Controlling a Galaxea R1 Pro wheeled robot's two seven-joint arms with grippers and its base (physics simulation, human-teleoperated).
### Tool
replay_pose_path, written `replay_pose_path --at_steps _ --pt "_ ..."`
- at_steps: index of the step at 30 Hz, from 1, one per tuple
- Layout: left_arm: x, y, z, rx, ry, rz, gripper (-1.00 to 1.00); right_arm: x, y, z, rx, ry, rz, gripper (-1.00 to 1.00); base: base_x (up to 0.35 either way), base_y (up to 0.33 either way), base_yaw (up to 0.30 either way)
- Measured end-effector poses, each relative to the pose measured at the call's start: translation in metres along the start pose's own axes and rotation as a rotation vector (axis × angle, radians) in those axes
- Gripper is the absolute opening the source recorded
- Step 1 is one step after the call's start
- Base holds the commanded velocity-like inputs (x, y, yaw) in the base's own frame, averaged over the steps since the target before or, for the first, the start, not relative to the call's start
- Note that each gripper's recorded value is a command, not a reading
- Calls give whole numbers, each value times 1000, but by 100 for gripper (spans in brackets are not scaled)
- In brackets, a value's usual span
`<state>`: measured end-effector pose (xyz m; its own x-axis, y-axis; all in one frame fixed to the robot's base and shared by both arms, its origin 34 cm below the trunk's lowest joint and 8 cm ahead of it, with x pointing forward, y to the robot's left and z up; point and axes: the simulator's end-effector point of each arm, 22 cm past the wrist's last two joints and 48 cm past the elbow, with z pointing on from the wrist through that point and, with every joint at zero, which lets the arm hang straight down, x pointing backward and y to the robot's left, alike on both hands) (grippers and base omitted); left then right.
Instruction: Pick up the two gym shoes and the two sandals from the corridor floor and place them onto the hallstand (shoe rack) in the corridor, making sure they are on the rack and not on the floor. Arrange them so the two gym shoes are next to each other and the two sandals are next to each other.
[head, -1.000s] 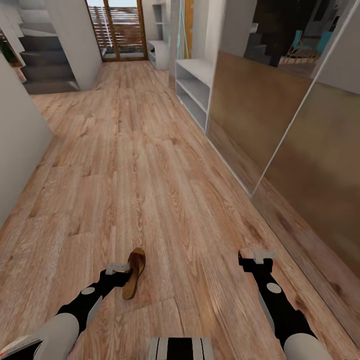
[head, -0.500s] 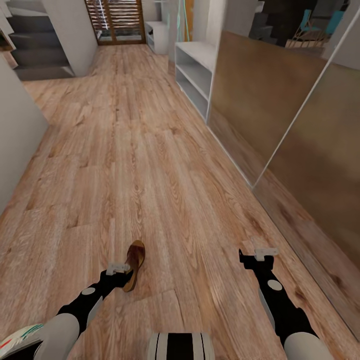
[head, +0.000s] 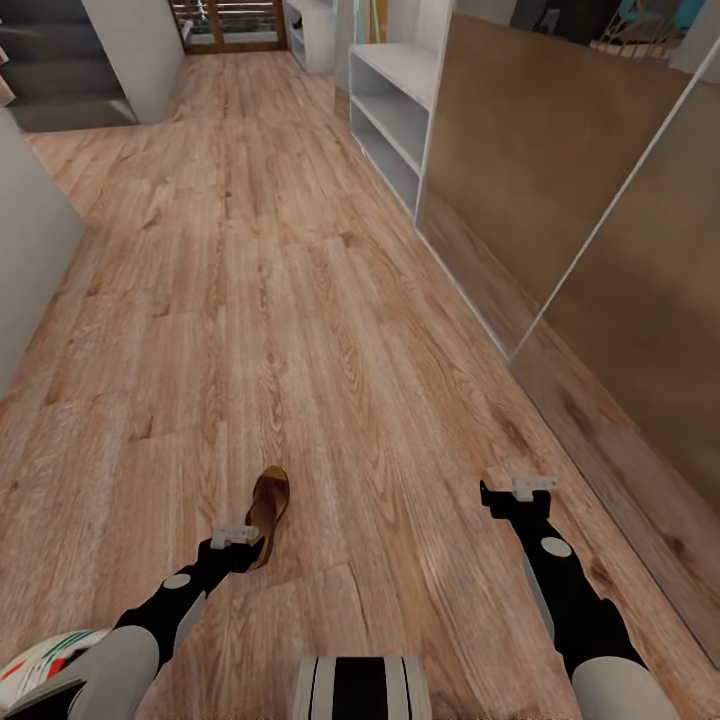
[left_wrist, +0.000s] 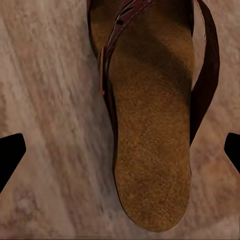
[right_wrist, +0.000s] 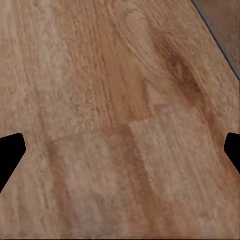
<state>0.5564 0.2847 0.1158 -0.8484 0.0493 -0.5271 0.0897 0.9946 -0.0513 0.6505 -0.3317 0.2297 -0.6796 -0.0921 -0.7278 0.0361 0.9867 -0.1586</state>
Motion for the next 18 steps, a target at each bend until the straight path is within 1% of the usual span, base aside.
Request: replay_pose_path --at_steps 5,8,13,18 --pt "10 8 4 -39 11 0 100 14 14 3 -68 54 0 100 0 0 0" --pt "17 12 7 -55 20 2 100 23 20 4 -95 76 0 100 0 0 0" --pt "28 13 11 -65 36 5 100 35 26 7 -117 99 -1 100 0 0 0" --pt "25 11 12 -63 29 8 100 34 27 7 -124 98 -1 100 0 0 0"
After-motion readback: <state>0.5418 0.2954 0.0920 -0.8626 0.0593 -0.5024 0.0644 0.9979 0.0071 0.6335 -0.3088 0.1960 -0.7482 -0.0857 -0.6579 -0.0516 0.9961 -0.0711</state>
